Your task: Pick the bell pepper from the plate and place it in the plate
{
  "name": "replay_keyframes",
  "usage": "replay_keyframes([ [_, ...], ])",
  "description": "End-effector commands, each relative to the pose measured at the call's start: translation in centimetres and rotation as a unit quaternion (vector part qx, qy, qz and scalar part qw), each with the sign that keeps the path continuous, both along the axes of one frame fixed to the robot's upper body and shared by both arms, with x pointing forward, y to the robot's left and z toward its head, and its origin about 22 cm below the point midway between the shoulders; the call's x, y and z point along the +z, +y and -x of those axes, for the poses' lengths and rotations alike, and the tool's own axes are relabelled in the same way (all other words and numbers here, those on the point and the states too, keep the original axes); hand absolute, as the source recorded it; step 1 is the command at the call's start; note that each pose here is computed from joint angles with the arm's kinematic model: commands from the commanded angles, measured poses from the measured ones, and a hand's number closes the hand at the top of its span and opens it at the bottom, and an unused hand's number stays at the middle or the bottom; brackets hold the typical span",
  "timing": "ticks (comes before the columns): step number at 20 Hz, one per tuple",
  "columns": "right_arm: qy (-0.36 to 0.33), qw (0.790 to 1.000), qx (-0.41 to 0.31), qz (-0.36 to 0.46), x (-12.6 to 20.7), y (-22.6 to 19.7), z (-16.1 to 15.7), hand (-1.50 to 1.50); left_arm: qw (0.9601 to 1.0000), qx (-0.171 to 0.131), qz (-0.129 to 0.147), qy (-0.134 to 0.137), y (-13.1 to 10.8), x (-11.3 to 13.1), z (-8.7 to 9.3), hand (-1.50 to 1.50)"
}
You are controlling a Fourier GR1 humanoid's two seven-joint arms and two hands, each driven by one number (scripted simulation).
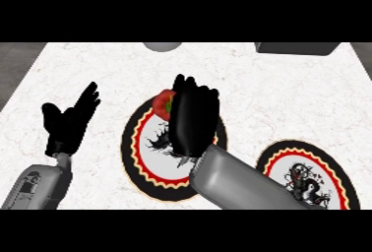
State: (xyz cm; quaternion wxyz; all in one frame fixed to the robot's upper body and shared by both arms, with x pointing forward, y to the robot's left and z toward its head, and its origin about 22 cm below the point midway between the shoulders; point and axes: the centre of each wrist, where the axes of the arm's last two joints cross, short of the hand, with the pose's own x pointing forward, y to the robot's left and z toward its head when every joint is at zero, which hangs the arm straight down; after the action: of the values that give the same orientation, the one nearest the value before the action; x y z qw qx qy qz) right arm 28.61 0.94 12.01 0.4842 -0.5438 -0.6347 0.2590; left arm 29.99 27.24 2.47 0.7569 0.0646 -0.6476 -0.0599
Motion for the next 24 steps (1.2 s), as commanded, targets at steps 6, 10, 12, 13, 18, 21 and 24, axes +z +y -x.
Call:
replay_keyframes([
  [6,0.126,0.981,-0.117,-0.088,-5.0,-1.0,0.7,1.5,1.0,0.003,0.001,0.0,-0.2,-0.9,0.9,0.0],
  [10,0.161,0.967,-0.099,-0.169,-7.2,-2.8,1.1,-1.5,0.9999,0.011,0.011,-0.005,0.2,-0.1,0.0,0.0],
  [12,0.165,0.97,-0.066,-0.165,-7.2,-1.9,1.6,-1.5,0.9999,0.005,0.01,0.0,-1.8,-1.2,0.9,0.0],
  [13,0.155,0.973,-0.052,-0.164,-7.1,-1.3,1.7,-1.5,0.9999,0.013,-0.002,0.0,-0.4,0.1,0.2,0.0],
  [18,0.025,0.983,0.027,-0.181,-5.9,-0.4,2.9,-1.5,0.9998,0.017,0.002,0.004,-1.0,0.3,-0.1,0.0],
  [21,-0.042,0.97,0.089,-0.223,-3.8,0.2,3.3,-1.5,0.9999,0.012,-0.008,-0.001,0.5,0.0,0.4,0.0],
  [24,-0.064,0.954,0.11,-0.271,-1.0,0.6,3.7,-1.5,0.9999,0.009,0.003,0.006,-0.2,-0.8,0.6,0.0],
])
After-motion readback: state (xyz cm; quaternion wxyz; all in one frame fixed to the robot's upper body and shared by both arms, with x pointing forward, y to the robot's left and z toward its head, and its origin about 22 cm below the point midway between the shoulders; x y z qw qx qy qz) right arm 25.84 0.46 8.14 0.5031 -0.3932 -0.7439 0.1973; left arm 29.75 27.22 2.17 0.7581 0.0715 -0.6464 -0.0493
